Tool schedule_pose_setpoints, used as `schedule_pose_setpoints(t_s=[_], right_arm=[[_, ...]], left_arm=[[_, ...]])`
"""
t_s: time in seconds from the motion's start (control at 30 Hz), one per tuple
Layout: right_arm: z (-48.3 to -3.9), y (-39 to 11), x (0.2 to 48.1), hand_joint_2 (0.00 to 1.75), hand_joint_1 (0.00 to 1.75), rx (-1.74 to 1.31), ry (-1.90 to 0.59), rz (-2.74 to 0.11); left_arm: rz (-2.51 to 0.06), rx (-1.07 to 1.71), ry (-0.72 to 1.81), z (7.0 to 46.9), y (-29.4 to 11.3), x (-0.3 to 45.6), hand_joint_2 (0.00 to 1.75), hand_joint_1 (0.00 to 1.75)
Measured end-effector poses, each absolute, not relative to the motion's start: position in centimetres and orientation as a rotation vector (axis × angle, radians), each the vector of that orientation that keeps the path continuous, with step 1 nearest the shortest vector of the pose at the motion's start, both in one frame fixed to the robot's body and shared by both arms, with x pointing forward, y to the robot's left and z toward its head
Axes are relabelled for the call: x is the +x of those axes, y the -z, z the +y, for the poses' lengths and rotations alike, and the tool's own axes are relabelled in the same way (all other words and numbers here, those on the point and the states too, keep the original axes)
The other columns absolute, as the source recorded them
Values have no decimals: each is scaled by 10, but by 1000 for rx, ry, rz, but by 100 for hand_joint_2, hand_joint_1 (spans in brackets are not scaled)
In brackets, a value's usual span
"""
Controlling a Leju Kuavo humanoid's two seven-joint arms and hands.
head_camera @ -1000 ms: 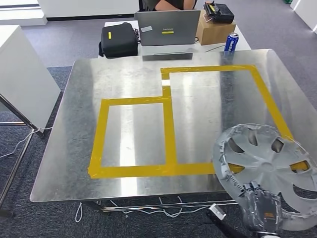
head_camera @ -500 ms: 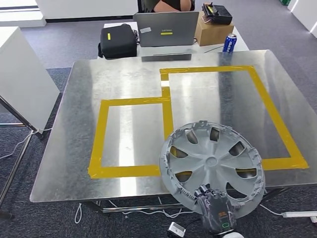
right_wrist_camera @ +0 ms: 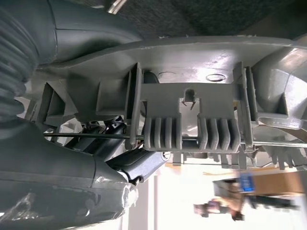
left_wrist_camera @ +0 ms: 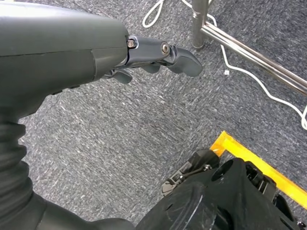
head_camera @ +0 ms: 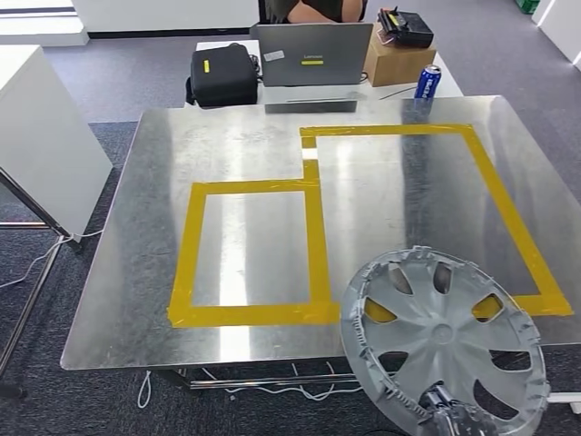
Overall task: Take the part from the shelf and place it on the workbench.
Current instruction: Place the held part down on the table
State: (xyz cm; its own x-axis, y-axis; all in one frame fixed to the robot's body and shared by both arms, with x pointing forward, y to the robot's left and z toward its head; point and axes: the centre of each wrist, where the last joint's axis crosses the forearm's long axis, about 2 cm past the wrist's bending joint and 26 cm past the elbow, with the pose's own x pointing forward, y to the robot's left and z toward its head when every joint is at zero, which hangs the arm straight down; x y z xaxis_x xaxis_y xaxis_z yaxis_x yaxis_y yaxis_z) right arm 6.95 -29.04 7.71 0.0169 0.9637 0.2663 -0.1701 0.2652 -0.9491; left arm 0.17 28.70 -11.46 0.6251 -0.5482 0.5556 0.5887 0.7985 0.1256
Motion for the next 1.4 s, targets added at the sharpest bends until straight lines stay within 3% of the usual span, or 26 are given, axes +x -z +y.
schedule_pose_setpoints(t_s=[0.37,0.63,0.97,1.23,1.4], right_arm=[[-371,-84,66,175,175,-980,-1086,-1167],[-393,-86,80,175,175,-1014,-1200,-1182],[-408,-87,77,175,175,-1115,-1047,-1099],[-411,-86,76,175,175,-1118,-1071,-1080],[-437,-94,79,175,175,-1101,-1088,-1080]], left_arm=[[-626,-80,653,287,115,-4,175,0],[-628,-81,652,287,115,-4,175,0],[-628,-79,647,287,115,-4,175,0],[-628,-79,647,288,115,-4,175,0],[-632,-78,648,288,115,-4,175,0]])
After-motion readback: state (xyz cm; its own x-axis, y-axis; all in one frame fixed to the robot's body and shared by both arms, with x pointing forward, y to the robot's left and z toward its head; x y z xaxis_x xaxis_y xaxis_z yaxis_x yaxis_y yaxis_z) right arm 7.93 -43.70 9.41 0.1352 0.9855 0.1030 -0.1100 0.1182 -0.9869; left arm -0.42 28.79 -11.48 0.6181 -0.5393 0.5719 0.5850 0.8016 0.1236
